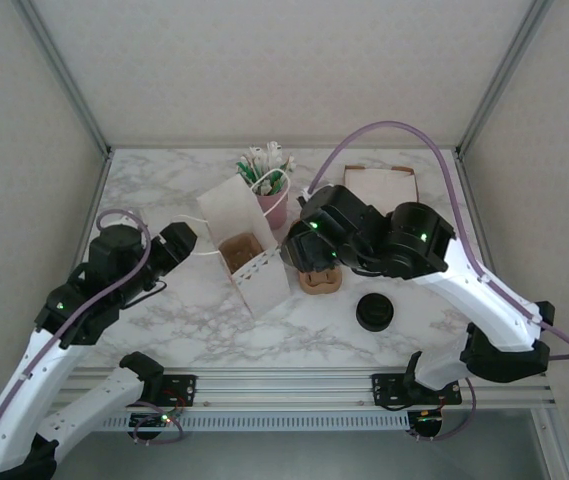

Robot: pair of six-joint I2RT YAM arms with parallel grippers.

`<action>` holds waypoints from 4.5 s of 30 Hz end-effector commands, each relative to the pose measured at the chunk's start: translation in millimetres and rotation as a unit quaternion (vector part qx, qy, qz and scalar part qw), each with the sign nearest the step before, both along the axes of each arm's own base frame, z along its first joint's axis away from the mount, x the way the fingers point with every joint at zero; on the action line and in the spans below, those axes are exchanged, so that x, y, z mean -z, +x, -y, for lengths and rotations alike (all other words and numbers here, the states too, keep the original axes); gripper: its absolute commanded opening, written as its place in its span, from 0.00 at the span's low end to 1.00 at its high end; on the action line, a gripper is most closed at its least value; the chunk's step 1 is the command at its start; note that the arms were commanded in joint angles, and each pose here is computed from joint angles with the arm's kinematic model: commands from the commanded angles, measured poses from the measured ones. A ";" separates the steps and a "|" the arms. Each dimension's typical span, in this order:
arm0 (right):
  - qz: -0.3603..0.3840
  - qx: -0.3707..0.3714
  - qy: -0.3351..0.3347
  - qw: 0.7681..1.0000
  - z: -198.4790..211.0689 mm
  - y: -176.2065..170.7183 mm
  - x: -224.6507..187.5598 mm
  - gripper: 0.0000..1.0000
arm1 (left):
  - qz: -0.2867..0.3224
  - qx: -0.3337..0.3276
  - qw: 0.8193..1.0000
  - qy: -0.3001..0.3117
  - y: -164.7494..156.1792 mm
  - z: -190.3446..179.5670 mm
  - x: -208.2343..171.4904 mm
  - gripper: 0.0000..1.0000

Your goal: Pack the takeout coffee

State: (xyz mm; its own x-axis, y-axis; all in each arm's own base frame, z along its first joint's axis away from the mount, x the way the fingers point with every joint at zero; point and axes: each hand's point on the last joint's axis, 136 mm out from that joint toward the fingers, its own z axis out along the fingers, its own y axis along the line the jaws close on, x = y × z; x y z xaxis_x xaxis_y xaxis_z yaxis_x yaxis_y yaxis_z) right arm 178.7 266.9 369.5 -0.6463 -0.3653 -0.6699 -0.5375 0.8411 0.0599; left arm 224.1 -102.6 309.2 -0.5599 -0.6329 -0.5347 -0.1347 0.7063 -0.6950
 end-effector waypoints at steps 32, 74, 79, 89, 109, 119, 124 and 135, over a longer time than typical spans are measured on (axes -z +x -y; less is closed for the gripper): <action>0.073 -0.060 0.032 0.995 -48.7 13.7 -56.4 0.59 | -0.051 -0.083 0.994 0.058 170.3 -57.0 69.6 0.63; -0.073 -0.075 -0.131 0.986 -88.3 56.8 80.6 0.58 | -0.144 0.085 0.986 0.005 107.3 37.2 189.0 0.62; -0.088 -0.076 -0.121 0.986 -83.5 50.5 86.8 0.58 | -0.148 0.061 0.987 0.018 82.0 21.4 200.6 0.63; -0.120 -0.107 -0.109 0.981 -87.8 34.2 100.8 0.55 | -0.146 0.034 0.988 0.034 72.7 7.7 197.1 0.65; -0.137 -0.125 -0.184 0.965 -93.3 29.2 147.0 0.53 | -0.189 -0.020 0.981 0.023 88.0 -13.2 207.4 0.58; -0.141 -0.135 -0.198 0.961 -97.5 29.7 164.7 0.52 | -0.202 -0.017 0.979 0.026 97.5 -13.0 216.6 0.57; -0.136 -0.134 -0.198 0.961 -100.1 32.9 170.3 0.52 | -0.218 -0.004 0.976 0.022 102.1 -7.5 227.7 0.54; -0.128 -0.148 -0.196 0.961 -114.3 39.0 187.3 0.51 | -0.227 0.007 0.974 0.022 100.6 -4.9 235.7 0.53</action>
